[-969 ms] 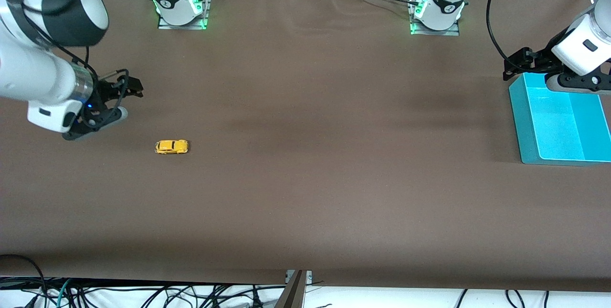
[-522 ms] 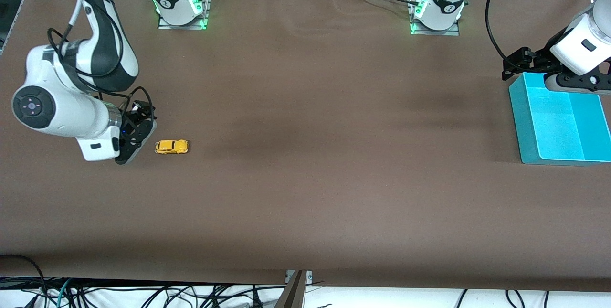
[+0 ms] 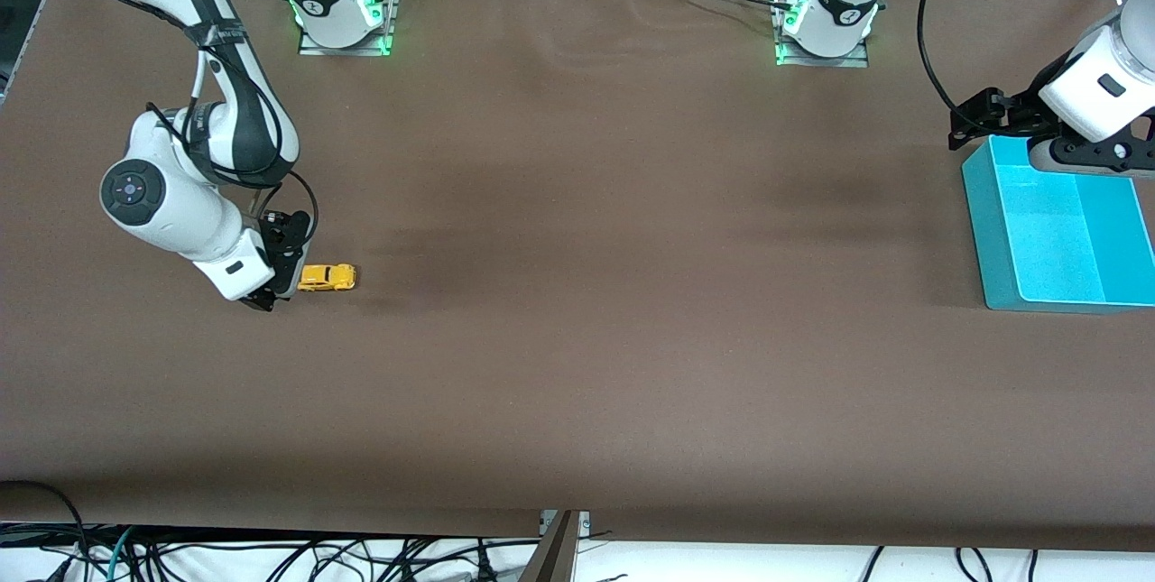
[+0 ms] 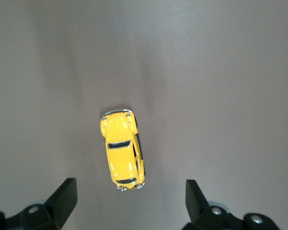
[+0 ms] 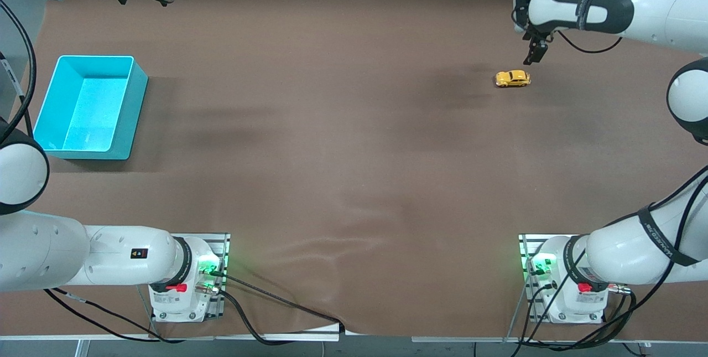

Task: Wind and store yellow beetle car
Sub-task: 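Move the right gripper down over the yellow beetle car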

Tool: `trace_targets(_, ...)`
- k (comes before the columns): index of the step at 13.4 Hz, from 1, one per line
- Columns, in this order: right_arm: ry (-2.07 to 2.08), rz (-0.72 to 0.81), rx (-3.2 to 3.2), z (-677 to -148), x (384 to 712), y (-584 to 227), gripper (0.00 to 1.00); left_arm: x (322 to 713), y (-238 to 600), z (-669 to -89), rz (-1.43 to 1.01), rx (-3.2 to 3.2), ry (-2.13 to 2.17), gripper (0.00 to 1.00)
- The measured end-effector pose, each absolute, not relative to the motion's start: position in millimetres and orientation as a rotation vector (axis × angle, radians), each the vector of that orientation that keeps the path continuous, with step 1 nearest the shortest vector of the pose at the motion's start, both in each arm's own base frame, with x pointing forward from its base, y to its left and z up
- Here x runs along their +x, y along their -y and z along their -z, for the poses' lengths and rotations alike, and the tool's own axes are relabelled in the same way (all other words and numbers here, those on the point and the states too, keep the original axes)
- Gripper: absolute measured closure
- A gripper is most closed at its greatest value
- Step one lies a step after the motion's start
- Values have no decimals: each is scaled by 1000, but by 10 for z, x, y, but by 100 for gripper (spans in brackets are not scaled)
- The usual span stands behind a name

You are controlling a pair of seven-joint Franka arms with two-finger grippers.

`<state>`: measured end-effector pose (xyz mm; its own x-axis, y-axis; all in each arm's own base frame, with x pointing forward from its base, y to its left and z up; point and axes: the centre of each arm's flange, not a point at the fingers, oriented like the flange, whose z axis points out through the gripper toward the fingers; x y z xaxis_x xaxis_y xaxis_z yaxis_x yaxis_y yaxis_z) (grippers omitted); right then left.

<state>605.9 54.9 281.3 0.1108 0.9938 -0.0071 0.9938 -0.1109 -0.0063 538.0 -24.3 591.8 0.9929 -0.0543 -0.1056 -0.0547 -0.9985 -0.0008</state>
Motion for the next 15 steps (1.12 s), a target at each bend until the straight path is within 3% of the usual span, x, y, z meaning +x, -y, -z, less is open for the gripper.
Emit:
trace_targets(13, -2262, -89, 2106, -2064, 5833, -532, 1, 5380, 302, -5897, -184, -3130, -103, 0)
trace_targets(14, -2266, -91, 2100, -2044, 5827, -532, 4, 5382, 292, -5895, -185, -3130, -100, 0)
trace_targets(15, -2273, -90, 2094, -2026, 5823, -531, 17, 5384, 287, -5893, -185, -3130, -98, 0)
